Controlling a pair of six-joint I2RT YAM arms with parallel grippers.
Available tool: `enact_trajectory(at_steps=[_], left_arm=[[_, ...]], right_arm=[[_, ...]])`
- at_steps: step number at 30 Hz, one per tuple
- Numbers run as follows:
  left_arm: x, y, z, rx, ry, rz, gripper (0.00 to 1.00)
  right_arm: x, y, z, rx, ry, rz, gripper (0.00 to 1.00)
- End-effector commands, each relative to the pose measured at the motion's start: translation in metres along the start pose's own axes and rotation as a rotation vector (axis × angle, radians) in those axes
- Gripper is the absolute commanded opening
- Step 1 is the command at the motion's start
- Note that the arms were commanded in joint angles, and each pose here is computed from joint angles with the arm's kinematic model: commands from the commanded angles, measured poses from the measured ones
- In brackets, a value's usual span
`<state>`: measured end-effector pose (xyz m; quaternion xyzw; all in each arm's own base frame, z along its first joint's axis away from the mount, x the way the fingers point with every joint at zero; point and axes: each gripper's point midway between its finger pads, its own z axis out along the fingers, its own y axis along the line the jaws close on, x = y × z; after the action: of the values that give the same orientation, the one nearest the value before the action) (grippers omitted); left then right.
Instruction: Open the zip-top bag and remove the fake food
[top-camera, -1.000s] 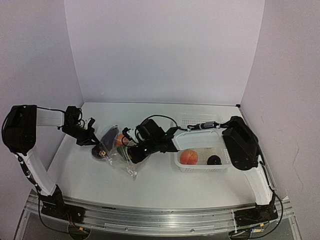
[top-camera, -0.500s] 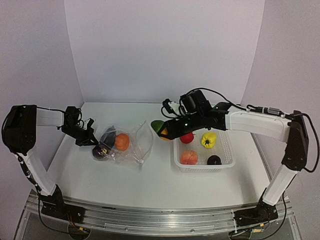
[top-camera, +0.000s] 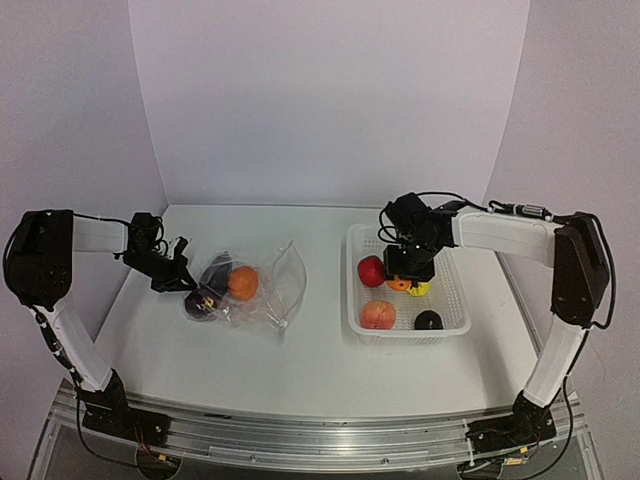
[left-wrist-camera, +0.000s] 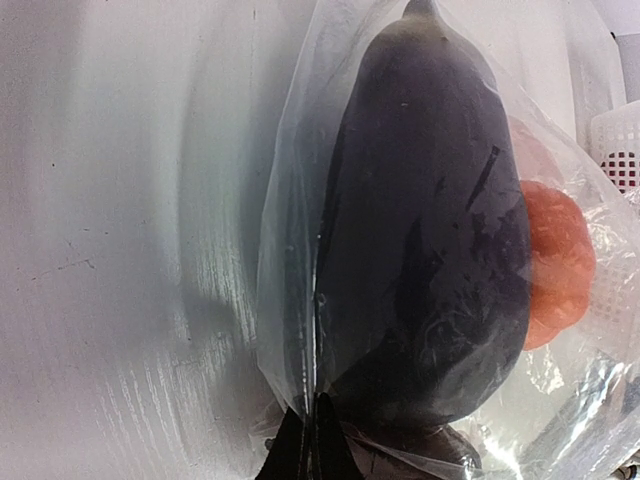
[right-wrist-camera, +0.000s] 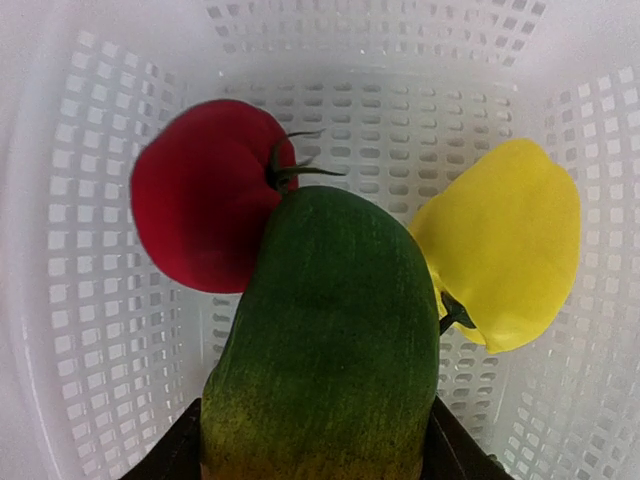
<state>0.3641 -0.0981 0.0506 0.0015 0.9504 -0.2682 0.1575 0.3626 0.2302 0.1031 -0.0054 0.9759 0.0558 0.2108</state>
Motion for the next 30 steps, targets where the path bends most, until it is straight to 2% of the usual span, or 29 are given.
enact_trajectory(at_steps=[1,3,8,11,14,18,21,25,30], left_arm=[[-0.002,-0.004,-0.009,0.006,-0.023,0.001,0.0],[-0.002,-0.004,-0.009,0.008,-0.023,0.001,0.0],[-0.001,-0.004,-0.007,0.011,-0.023,0.0,0.0],[0.0,-0.003,-0.006,0.011,-0.019,-0.002,0.0],[0.0,-0.003,-0.006,0.011,-0.017,-0.002,0.0],[0.001,-0.003,-0.006,0.011,-0.014,-0.003,0.0],[0.001,-0.003,-0.006,0.013,-0.016,-0.002,0.0],[0.003,-0.004,-0.005,0.019,-0.014,-0.002,0.0],[0.002,-0.004,-0.005,0.022,-0.017,0.001,0.0]], right_arm=[[-0.027,0.005,-0.018,0.007,-0.054,0.022,0.84],[-0.037,0.003,-0.029,0.022,-0.091,-0.01,0.9],[-0.058,0.019,-0.059,0.003,-0.181,-0.128,0.93],[-0.054,0.068,-0.071,-0.097,-0.207,-0.306,0.92],[-0.035,0.137,-0.073,-0.305,-0.192,-0.433,0.83],[-0.021,0.203,-0.071,-0.558,-0.144,-0.365,0.65],[-0.014,0.228,-0.05,-0.627,-0.095,-0.298,0.56],[-0.005,0.253,-0.022,-0.669,-0.016,-0.25,0.52],[-0.009,0.29,-0.011,-0.763,-0.005,-0.249,0.5]])
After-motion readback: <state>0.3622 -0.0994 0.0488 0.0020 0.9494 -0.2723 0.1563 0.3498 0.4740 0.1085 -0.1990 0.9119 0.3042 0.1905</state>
